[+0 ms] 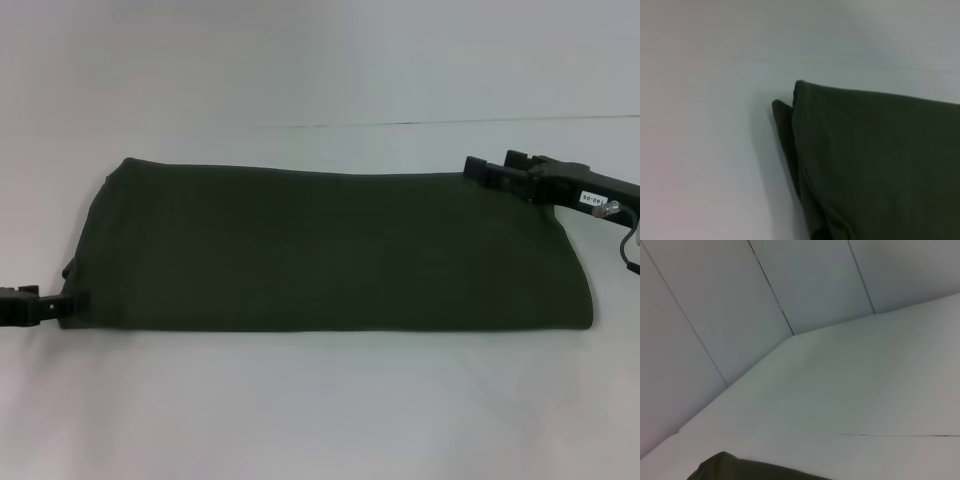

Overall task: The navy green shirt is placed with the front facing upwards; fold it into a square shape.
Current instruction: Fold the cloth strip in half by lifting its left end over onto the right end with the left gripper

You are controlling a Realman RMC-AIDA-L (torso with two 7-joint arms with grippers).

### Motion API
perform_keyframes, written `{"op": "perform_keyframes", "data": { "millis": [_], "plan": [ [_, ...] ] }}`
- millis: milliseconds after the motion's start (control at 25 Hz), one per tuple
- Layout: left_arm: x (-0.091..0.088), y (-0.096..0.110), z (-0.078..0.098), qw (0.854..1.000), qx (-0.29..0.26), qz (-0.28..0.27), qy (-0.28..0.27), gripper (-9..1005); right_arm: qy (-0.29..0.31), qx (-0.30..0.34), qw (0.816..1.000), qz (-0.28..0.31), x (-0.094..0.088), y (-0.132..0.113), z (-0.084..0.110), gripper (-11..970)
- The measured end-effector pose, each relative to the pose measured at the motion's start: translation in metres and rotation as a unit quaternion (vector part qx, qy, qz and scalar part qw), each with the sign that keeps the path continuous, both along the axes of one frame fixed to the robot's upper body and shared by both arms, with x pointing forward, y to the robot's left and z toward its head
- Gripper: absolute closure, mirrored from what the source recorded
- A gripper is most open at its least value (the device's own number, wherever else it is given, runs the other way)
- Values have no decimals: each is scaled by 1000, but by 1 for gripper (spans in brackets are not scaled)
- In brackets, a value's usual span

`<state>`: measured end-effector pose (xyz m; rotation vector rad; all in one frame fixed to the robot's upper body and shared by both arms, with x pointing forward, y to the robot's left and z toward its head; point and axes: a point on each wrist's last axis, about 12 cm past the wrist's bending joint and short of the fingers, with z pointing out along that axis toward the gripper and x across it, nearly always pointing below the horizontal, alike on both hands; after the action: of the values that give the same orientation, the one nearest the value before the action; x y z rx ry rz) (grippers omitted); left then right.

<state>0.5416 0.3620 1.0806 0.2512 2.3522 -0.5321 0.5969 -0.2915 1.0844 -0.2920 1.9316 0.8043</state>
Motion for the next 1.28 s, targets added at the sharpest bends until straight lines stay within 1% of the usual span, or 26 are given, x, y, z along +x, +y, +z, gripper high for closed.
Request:
{"op": "perform_keyframes", "data": {
  "millis": [200, 280, 520, 1160, 1280],
  "plan": [
    [2, -4, -5, 1000, 1, -3, 9, 139, 0, 0, 1000, 0, 0, 0, 0, 45],
    [3, -8, -8, 1000, 3, -11, 20, 141, 0, 1, 1000, 0, 0, 0, 0, 45],
    [5, -15, -10, 999, 9, -28, 28, 145, 1, 3, 1000, -3, 0, -1, 0, 46],
    [11, -16, -9, 1000, 18, -16, 18, 785, 7, 11, 1000, -7, -11, -9, -6, 47],
    [11, -16, -9, 1000, 18, -16, 19, 881, 4, 24, 1000, -12, -15, -14, -5, 48]
  ]
}}
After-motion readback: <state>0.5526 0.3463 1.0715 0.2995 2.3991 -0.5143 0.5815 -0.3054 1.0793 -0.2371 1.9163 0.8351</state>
